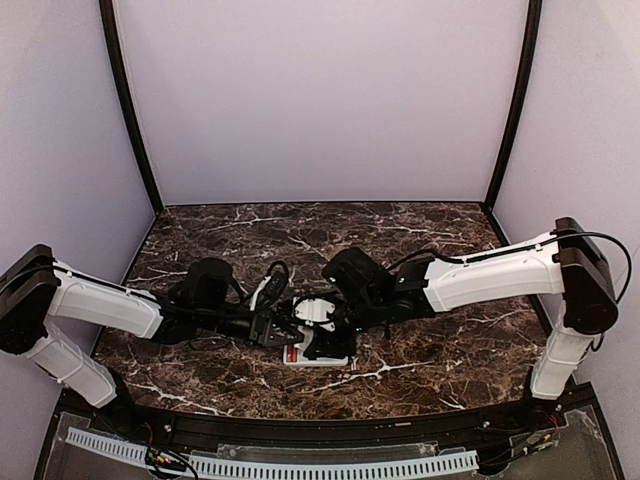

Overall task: Load the batteries into the remote control
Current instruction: Pass from the right arm to the left

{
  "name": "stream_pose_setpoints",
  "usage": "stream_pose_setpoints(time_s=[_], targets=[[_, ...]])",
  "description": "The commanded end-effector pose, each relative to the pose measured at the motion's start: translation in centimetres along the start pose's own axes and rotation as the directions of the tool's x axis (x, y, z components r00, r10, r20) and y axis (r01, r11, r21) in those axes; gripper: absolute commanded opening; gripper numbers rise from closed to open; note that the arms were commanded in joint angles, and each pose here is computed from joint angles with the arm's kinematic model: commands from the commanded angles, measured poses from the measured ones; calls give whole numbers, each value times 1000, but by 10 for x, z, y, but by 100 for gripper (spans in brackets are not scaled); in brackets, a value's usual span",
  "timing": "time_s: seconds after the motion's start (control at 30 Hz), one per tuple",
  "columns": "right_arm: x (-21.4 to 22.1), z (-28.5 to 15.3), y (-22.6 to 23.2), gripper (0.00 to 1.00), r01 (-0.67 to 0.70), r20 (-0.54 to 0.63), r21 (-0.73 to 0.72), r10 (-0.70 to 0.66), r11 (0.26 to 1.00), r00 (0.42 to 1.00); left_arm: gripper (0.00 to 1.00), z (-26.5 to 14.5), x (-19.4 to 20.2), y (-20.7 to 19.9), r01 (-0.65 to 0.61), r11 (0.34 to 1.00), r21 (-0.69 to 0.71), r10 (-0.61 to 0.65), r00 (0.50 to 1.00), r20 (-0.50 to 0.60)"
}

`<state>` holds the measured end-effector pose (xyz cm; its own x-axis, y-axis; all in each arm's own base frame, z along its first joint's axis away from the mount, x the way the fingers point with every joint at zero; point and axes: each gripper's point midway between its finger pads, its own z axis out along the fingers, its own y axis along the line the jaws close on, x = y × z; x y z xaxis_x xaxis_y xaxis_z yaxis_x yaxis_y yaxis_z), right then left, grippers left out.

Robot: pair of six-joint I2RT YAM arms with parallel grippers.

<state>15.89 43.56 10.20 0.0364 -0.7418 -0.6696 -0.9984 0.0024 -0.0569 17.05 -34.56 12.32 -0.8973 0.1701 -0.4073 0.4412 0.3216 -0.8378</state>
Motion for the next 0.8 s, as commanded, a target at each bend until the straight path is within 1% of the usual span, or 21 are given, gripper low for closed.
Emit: stream_pose_setpoints(time_s=[0.0,0.03,0.13,0.2,0.3,0.33,0.37,0.4,0.47,0.5,0.53,0.57,0.6,0.7,0.73,0.77], targets=[[-15,-1,-2,38,16,30,14,-17,1000,999,7,4,1,6,34,999,-18,-35,999,-13],[-16,-2,-3,38,16,33,19,-16,1000,999,7,6,3,11,49,998,-32,-50,998,-23],[-17,-3,-4,38,16,38,27,-17,1000,999,12,8,6,18,68,996,-62,-71,997,-41],[-16,-3,-4,38,16,36,25,-17,1000,999,12,10,7,21,77,995,-68,-80,996,-47],[-15,-2,-3,38,17,34,23,-18,1000,999,8,10,7,23,77,994,-77,-81,995,-51],[-15,-2,-3,39,16,33,23,-16,1000,999,4,10,7,23,78,994,-78,-82,995,-50],[-14,-3,-3,41,17,35,25,-18,1000,999,1,11,8,23,79,994,-77,-83,995,-52],[-14,-4,-3,48,16,38,28,-17,999,999,1,11,7,23,82,994,-70,-86,995,-49],[-11,-6,-5,66,12,43,47,-14,999,999,0,9,5,23,100,994,-49,-102,994,-33],[-10,-8,-6,78,9,47,55,-12,998,999,0,7,9,25,117,992,-41,-118,992,-35],[-7,-11,-9,93,6,52,65,-9,998,999,0,5,3,24,128,992,-20,-128,992,-8],[-4,-14,-11,98,1,57,73,-5,997,998,0,3,8,27,145,989,-17,-145,989,-10],[-2,-18,-14,98,-6,68,80,1,997,998,0,0,3,26,150,989,5,-150,989,15],[7,-27,-19,98,-34,118,63,26,997,993,0,-6,8,31,180,983,29,-181,983,34],[9,-28,-20,99,-38,138,60,29,997,990,0,-8,2,28,176,983,60,-180,982,62],[13,-28,-20,99,-38,145,62,29,997,989,0,-11,7,32,195,979,65,-199,978,65]])
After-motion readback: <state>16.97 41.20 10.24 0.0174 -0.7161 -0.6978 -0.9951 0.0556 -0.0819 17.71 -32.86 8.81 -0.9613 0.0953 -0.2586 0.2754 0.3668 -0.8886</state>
